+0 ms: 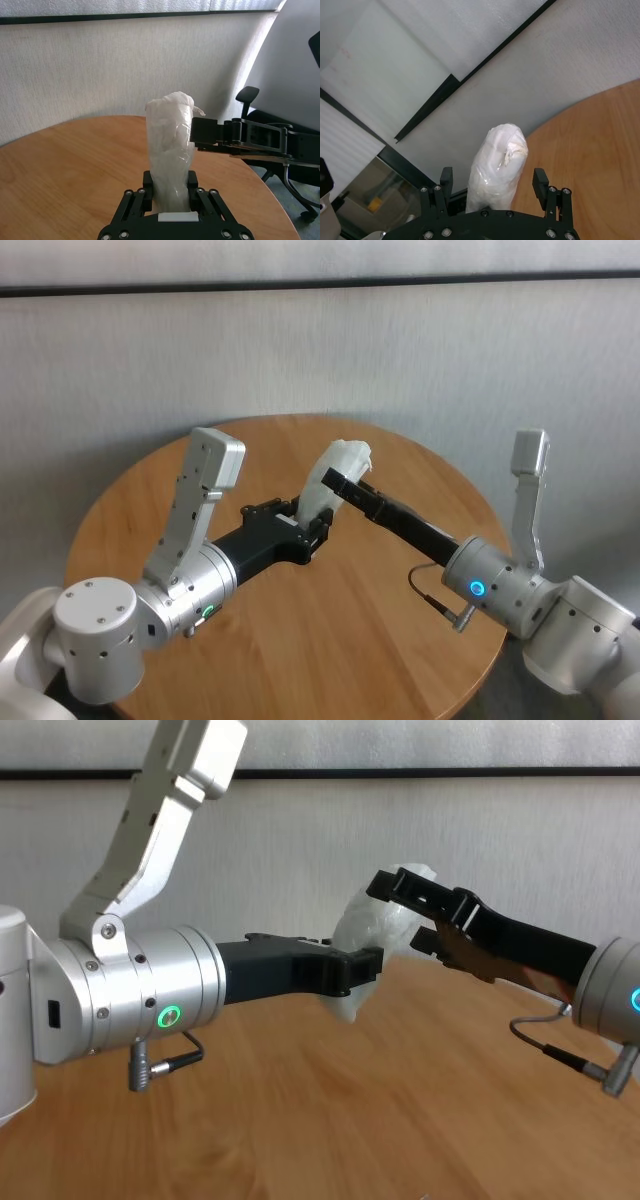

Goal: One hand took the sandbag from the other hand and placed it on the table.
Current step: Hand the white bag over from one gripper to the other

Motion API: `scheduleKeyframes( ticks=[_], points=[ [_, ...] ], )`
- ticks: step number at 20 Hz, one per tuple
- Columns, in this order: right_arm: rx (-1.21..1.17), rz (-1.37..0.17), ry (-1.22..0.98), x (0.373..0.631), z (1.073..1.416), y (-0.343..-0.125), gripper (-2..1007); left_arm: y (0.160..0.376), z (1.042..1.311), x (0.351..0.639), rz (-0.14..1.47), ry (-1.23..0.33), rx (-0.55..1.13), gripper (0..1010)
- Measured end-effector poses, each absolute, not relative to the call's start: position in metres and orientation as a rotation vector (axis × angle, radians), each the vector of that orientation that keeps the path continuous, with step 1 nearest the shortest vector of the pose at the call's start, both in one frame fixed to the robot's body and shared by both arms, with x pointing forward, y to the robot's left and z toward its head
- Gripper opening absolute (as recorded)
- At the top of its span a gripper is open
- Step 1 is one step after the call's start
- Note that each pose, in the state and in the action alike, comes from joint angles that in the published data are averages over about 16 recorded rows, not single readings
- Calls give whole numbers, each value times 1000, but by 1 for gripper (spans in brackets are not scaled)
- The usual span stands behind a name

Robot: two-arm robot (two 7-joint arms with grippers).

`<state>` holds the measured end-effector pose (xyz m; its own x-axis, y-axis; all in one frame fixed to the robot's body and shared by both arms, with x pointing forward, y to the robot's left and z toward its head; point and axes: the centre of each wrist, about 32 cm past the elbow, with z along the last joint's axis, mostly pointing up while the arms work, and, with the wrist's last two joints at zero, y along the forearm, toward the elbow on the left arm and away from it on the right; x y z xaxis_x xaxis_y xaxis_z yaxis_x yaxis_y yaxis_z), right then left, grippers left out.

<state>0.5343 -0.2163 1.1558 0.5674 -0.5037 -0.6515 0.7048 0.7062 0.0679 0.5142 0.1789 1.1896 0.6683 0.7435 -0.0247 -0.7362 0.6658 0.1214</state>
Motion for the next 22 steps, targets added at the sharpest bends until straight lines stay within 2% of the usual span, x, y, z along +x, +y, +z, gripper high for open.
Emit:
scheduleKeyframes(
  ticks=[16,22],
  points=[
    [330,-695,664,551,1155,-210,1000,179,1190,514,836,74,104,417],
    [331,-692,664,552,1155,-209,958,179,1190,514,836,74,104,417]
  ],
)
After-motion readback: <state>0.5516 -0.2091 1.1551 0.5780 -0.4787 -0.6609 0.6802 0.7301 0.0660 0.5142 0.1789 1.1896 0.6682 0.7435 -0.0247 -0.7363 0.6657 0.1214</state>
